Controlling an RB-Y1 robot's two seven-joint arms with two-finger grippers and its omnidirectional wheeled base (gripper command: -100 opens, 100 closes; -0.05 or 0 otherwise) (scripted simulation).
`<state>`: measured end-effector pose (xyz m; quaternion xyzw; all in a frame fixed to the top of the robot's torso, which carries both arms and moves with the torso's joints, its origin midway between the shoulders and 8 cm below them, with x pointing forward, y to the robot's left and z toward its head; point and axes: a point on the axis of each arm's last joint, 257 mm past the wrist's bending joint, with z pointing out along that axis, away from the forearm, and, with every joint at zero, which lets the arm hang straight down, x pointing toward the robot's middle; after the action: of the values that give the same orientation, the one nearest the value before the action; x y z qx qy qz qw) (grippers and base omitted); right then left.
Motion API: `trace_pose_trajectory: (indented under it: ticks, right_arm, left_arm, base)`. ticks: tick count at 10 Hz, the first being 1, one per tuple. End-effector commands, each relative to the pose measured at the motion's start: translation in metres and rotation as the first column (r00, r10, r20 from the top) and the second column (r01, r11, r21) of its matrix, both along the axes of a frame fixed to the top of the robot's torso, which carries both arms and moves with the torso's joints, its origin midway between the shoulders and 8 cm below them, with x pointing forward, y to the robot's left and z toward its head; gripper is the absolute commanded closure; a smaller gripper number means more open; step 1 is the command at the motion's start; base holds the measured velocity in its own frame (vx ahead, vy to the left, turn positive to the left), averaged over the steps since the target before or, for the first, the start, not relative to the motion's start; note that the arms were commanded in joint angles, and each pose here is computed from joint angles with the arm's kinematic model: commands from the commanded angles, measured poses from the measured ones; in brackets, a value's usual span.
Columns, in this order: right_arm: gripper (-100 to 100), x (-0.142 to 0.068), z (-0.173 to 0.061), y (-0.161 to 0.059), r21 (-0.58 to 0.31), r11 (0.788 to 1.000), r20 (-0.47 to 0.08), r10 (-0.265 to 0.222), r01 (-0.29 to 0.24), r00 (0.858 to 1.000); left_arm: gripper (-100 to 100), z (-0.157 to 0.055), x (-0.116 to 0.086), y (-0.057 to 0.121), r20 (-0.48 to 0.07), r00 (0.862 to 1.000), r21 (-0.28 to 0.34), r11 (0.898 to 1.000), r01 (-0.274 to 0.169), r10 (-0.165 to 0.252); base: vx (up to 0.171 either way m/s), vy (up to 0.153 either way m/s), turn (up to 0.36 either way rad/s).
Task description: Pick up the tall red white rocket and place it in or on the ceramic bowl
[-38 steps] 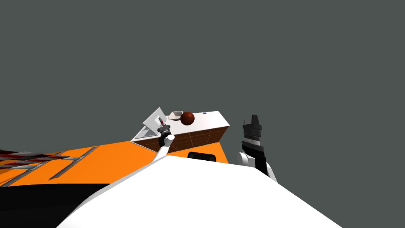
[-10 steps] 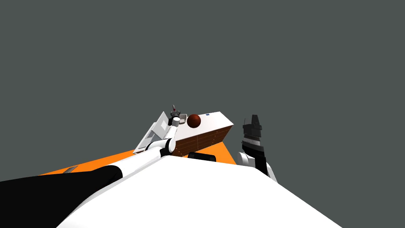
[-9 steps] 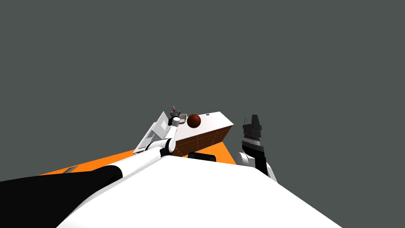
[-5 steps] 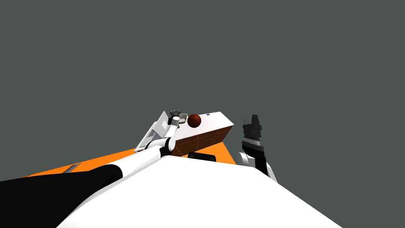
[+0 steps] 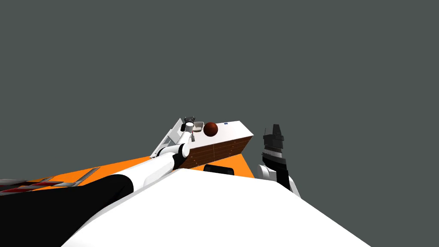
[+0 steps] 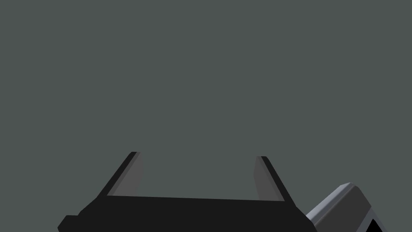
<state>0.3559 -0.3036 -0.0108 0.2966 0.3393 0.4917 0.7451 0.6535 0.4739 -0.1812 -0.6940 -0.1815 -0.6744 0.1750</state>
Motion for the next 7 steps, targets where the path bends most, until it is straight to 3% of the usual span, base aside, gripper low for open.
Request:
trace_pose_trajectory:
  ticks: [1, 2, 5, 7]
  right_arm:
    - [0, 0.0, 0.0, 0.0, 0.0, 1.0, 0.0, 0.0, 0.0, 1.0]
    - [0, 0.0, 0.0, 0.0, 0.0, 1.0, 0.0, 0.0, 0.0, 1.0]
    - [0, 0.0, 0.0, 0.0, 0.0, 1.0, 0.0, 0.0, 0.0, 1.0]
    - [0, 0.0, 0.0, 0.0, 0.0, 1.0, 0.0, 0.0, 0.0, 1.0]
  left_arm:
    - [-100, 0.003, 0.0, 0.0, -0.001, 1.0, 0.003, 1.0, 0.003, -0.003]
    - [-100, 0.019, 0.01, 0.003, 0.007, 1.0, 0.003, 1.0, 0.018, -0.018]
    - [-100, 0.035, 0.02, 0.005, 0.016, 0.999, 0.003, 0.999, 0.034, -0.034]
    - [-100, 0.033, 0.019, 0.006, 0.016, 0.999, 0.001, 1.0, 0.03, -0.03]
  base:
    - [-0.014, -0.02, -0.013]
    - [-0.026, -0.044, 0.125]
    - [-0.039, -0.049, 0.071]
    - [-0.021, -0.024, 0.019]
